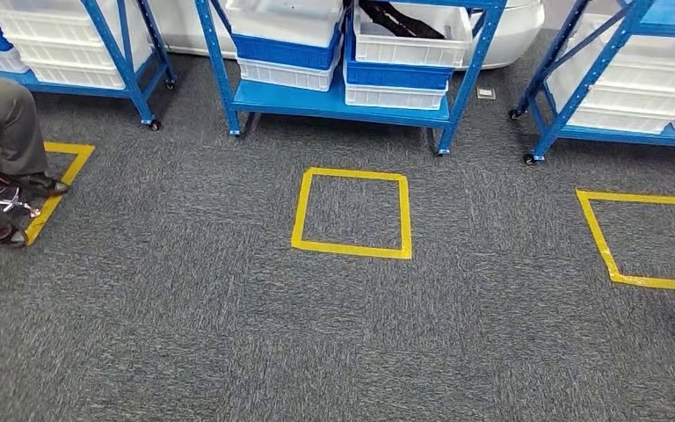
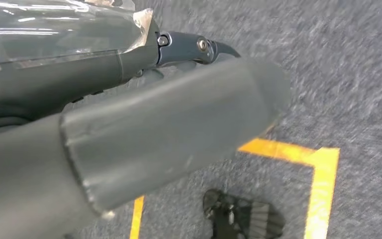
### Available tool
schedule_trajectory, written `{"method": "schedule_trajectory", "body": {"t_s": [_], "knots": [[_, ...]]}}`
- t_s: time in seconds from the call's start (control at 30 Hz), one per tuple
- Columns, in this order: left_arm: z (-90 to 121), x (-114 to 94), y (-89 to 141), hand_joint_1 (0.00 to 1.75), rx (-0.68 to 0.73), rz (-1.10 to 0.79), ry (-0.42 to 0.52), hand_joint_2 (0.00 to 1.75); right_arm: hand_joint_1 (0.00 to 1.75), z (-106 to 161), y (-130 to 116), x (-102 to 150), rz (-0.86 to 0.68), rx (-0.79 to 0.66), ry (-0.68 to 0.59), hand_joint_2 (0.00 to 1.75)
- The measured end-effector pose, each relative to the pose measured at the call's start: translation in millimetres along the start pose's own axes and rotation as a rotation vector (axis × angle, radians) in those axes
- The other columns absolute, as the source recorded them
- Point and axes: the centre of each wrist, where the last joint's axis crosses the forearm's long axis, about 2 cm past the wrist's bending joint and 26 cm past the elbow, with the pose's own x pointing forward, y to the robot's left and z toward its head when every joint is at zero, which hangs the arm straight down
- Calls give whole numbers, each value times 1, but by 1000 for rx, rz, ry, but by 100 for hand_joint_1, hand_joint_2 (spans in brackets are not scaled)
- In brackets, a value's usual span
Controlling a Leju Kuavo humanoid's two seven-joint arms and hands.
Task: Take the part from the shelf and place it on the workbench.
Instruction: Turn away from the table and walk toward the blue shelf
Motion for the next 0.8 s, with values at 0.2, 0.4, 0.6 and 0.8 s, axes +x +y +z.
{"method": "schedule_trajectory", "body": {"t_s": [0.2,0.4,0.6,0.8], "knots": [[0,0,-1,0,-1,0,0,0,0,3,7,-7,2,16,14,0],[0,5,-2,0,-6,-4,-5,0,0,3,7,-10,-6,18,20,0],[0,10,-1,0,-5,-3,-20,0,0,0,1,-4,0,8,6,0],[-1,0,4,0,3,-2,-5,0,0,3,8,-4,5,34,3,0]]}}
